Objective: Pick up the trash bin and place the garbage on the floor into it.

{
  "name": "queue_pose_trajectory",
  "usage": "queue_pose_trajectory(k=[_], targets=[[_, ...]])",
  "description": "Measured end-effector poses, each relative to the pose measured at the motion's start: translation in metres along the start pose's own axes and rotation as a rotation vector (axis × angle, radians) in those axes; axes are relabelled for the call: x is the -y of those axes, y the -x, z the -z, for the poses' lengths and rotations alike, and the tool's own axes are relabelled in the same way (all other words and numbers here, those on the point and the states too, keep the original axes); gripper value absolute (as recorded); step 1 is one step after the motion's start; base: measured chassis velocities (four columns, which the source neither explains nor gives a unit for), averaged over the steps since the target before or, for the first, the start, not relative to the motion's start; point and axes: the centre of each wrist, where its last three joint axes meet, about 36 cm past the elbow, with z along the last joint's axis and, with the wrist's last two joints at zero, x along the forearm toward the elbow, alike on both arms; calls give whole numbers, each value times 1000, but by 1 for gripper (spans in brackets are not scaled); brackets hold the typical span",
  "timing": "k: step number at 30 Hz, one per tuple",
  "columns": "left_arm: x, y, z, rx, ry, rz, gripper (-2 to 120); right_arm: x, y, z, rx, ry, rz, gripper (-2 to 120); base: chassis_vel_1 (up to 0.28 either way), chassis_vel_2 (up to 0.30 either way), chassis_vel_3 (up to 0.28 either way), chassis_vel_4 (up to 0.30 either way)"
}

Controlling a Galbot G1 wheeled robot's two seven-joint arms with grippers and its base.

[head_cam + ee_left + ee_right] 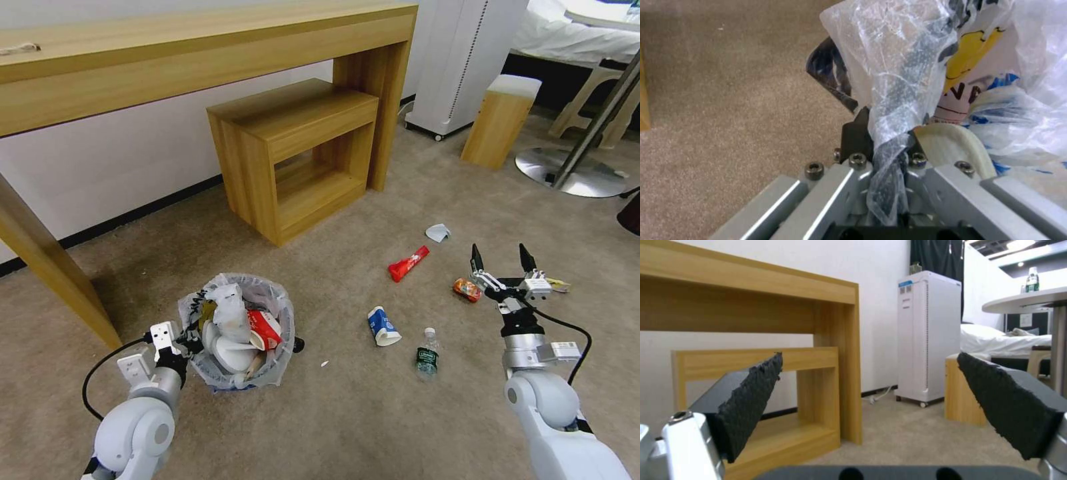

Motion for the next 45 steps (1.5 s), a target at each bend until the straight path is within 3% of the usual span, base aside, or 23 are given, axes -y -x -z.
queue_pose_trajectory(k=[38, 45], targets=[[1, 2, -8, 9, -13, 16, 0, -1, -3, -14, -8, 9, -9, 100, -97, 92, 95, -94], [0, 3, -9, 9, -10, 19, 0, 8, -11, -4, -118, 12, -13, 100, -27, 41, 27, -28]])
